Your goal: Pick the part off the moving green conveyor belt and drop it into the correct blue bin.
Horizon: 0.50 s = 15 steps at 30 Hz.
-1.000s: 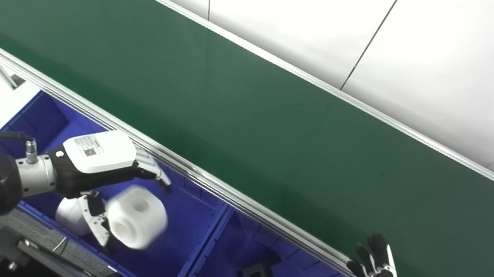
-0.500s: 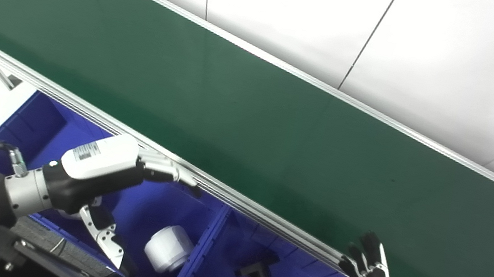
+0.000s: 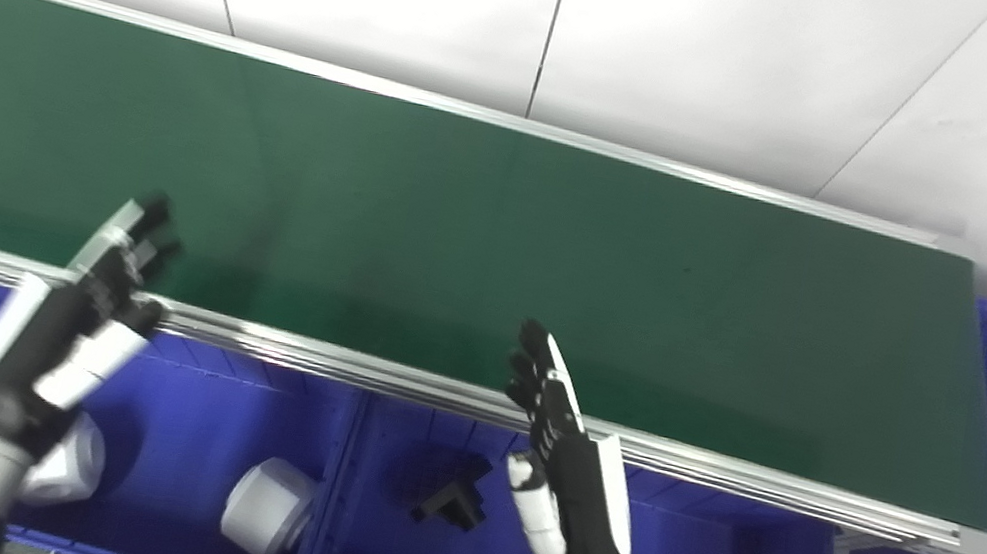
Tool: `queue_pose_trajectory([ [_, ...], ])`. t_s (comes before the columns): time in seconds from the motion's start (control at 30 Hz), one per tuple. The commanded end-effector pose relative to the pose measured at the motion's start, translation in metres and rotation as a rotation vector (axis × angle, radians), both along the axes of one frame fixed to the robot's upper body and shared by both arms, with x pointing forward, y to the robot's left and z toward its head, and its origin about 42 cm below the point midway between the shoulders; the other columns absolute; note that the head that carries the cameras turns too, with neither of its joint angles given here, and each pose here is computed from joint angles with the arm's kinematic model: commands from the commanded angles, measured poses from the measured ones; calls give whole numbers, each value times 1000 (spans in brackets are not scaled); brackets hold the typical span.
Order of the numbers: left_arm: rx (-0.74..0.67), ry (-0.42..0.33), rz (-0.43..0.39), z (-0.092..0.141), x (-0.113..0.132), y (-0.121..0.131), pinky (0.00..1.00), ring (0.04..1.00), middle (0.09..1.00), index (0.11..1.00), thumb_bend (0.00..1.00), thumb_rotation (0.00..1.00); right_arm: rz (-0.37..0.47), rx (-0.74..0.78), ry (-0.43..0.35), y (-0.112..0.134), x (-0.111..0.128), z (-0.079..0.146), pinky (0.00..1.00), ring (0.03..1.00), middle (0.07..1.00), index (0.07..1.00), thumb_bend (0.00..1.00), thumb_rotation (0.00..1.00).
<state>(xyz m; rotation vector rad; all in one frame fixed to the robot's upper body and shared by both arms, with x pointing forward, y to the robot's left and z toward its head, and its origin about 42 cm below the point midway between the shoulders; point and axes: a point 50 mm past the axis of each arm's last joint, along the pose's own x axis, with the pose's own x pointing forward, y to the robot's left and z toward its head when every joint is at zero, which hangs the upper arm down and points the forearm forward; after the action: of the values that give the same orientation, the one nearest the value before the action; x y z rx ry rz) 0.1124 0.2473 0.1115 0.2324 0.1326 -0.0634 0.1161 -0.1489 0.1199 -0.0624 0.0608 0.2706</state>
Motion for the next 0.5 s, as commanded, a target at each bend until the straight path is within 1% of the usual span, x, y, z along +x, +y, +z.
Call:
queue_pose_trajectory([
  [0.0,85,-86,-52,8,5,10,948,953,999,992,560,764,-11,9,-35,5,3,8,922,939,971,968,852,1000],
  [0.03,98,-94,-67,7,9,10,946,952,1000,993,557,760,-16,8,-35,7,4,10,922,938,972,969,848,1000],
  [0.1,109,-101,-82,7,15,10,935,951,999,997,556,782,-24,8,-34,8,5,13,928,949,977,969,850,1000],
  [0.2,107,-98,-95,12,18,6,952,957,1000,1000,573,793,-37,10,-29,6,4,17,933,957,981,969,841,1000],
  [0.27,82,-105,-109,23,15,0,976,968,1000,1000,583,808,-42,6,-27,3,4,21,932,954,981,972,837,1000],
  [0.3,11,-117,-108,35,11,-6,987,974,1000,1000,586,816,-44,5,-26,1,3,22,930,952,981,973,836,1000],
  [0.33,-41,-124,-110,44,8,-9,996,992,1000,1000,593,779,-44,4,-25,0,3,23,927,945,980,973,838,1000],
  [0.4,-138,-152,-83,69,-8,-20,999,998,1000,1000,586,777,-48,1,-21,-4,2,24,923,943,980,973,842,1000],
  [0.47,-179,-162,-58,87,-25,-32,1000,1000,1000,1000,578,823,-52,0,-15,-8,1,24,918,938,977,971,846,1000],
])
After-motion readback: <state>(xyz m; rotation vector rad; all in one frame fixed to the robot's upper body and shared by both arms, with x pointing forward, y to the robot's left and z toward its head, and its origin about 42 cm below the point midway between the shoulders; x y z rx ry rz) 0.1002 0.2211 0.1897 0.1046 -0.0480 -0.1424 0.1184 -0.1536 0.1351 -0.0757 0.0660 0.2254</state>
